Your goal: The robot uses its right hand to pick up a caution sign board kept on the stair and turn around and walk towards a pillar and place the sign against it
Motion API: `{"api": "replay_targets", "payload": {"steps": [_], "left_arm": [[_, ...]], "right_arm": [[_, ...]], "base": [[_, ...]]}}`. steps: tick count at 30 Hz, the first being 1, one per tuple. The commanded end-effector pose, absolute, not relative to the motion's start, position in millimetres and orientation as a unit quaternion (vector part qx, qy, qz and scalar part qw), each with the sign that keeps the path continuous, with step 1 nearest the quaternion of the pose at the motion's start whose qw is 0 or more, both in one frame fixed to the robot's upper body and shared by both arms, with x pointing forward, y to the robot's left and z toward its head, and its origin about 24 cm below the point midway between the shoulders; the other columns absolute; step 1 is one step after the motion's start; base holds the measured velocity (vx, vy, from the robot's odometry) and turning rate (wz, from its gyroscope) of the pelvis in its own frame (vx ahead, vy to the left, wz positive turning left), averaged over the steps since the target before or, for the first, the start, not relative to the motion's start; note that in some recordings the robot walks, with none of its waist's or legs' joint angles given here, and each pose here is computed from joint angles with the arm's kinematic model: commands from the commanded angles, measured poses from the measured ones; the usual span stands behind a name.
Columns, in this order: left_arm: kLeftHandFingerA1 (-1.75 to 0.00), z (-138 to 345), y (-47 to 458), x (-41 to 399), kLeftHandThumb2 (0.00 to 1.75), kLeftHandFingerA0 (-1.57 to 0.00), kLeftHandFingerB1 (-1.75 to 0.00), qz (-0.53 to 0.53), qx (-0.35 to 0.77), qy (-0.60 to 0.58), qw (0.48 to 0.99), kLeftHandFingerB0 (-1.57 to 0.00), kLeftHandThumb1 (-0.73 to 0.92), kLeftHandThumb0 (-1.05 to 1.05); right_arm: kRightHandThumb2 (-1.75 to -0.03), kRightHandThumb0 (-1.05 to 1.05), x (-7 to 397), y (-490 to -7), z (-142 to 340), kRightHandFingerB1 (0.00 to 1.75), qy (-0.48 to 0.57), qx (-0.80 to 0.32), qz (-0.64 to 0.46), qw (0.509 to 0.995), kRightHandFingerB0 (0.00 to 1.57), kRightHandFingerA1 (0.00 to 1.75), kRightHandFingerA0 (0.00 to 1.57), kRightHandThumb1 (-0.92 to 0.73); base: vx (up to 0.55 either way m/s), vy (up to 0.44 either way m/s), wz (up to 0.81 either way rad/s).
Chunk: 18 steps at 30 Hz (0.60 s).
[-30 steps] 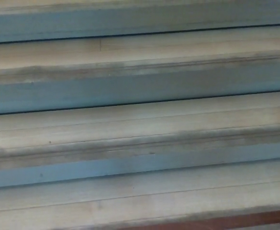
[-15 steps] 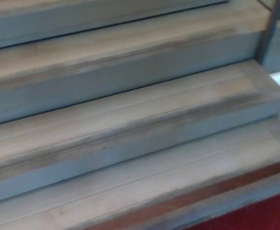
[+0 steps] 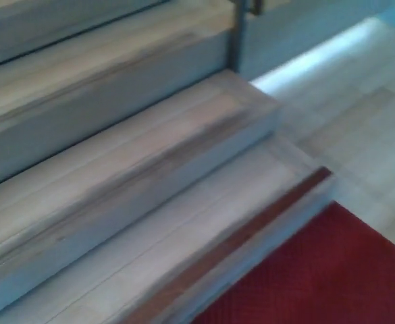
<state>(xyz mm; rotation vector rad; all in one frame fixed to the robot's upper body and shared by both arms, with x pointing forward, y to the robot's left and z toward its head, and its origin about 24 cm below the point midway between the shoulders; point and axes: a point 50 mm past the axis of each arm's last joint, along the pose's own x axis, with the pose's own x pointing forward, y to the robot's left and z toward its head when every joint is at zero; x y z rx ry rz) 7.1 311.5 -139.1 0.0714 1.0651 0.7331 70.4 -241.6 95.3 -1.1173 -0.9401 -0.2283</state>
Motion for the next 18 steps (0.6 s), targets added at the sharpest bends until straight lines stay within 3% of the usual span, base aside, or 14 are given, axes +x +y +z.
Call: {"api": "replay_targets", "payload": {"steps": [1, 3, 4, 9, 10, 11, 12, 18], "left_arm": [[-1.20, -135.1, 313.1, 12.0, 0.79, -1.36, -1.07, 0.347, 0.046, 0.463, 0.814, -1.09, 0.60, -0.13], [-1.20, -135.1, 313.1, 12.0, 0.79, -1.36, -1.07, 0.347, 0.047, 0.463, 0.814, -1.09, 0.60, -0.13], [-1.19, -135.6, 312.5, 12.2, 0.75, -1.35, -1.05, 0.350, 0.039, 0.462, 0.814, -1.11, 0.62, -0.14], [-1.19, -135.9, 312.4, 12.5, 0.77, -1.35, -1.06, 0.354, 0.028, 0.460, 0.814, -1.10, 0.60, -0.11], [-1.18, -135.8, 312.6, 12.9, 0.79, -1.38, -1.06, 0.356, 0.026, 0.459, 0.814, -1.13, 0.58, -0.09], [-1.18, -135.5, 312.7, 13.2, 0.79, -1.38, -1.06, 0.357, 0.028, 0.457, 0.814, -1.13, 0.58, -0.09], [-1.18, -135.5, 312.5, 13.2, 0.80, -1.39, -1.06, 0.355, 0.029, 0.457, 0.815, -1.12, 0.58, -0.11], [-1.17, -135.6, 312.2, 14.1, 0.80, -1.39, -1.08, 0.353, 0.037, 0.459, 0.815, -1.12, 0.58, -0.12]], "right_arm": [[-1.06, -0.08, 72.4, -242.3, 102.7, 1.20, -0.458, -0.479, -0.121, 0.739, 0.74, 1.67, 1.05, -0.57], [-1.06, -0.08, 72.4, -242.4, 102.8, 1.20, -0.458, -0.479, -0.121, 0.739, 0.74, 1.67, 1.05, -0.57], [-1.06, -0.05, 73.3, -243.3, 102.7, 1.21, -0.459, -0.480, -0.122, 0.737, 0.68, 1.75, 0.84, -0.59], [-1.10, -0.05, 75.0, -244.8, 102.4, 1.20, -0.455, -0.480, -0.122, 0.740, 0.67, 1.75, 0.84, -0.58], [-1.07, -0.08, 75.8, -245.3, 102.5, 1.21, -0.452, -0.481, -0.123, 0.741, 0.74, 1.71, 1.01, -0.55], [-1.07, -0.08, 75.7, -245.7, 102.7, 1.21, -0.446, -0.482, -0.123, 0.744, 0.74, 1.71, 1.01, -0.55], [-1.07, -0.08, 75.4, -246.1, 103.2, 1.22, -0.442, -0.482, -0.119, 0.747, 0.67, 1.75, 0.84, -0.62], [-0.95, -0.15, 80.1, -245.1, 106.3, 1.18, -0.447, -0.475, -0.114, 0.749, 0.70, 1.73, 0.85, -0.68]], "base": [[-0.01, 0.043, -0.74], [-0.01, 0.028, -0.77], [-0.01, -0.050, -0.94], [0.00, -0.097, -1.05], [0.10, 0.000, -0.59], [0.10, 0.008, -0.90], [0.08, 0.012, -0.99], [-0.04, -0.041, -0.96]]}}
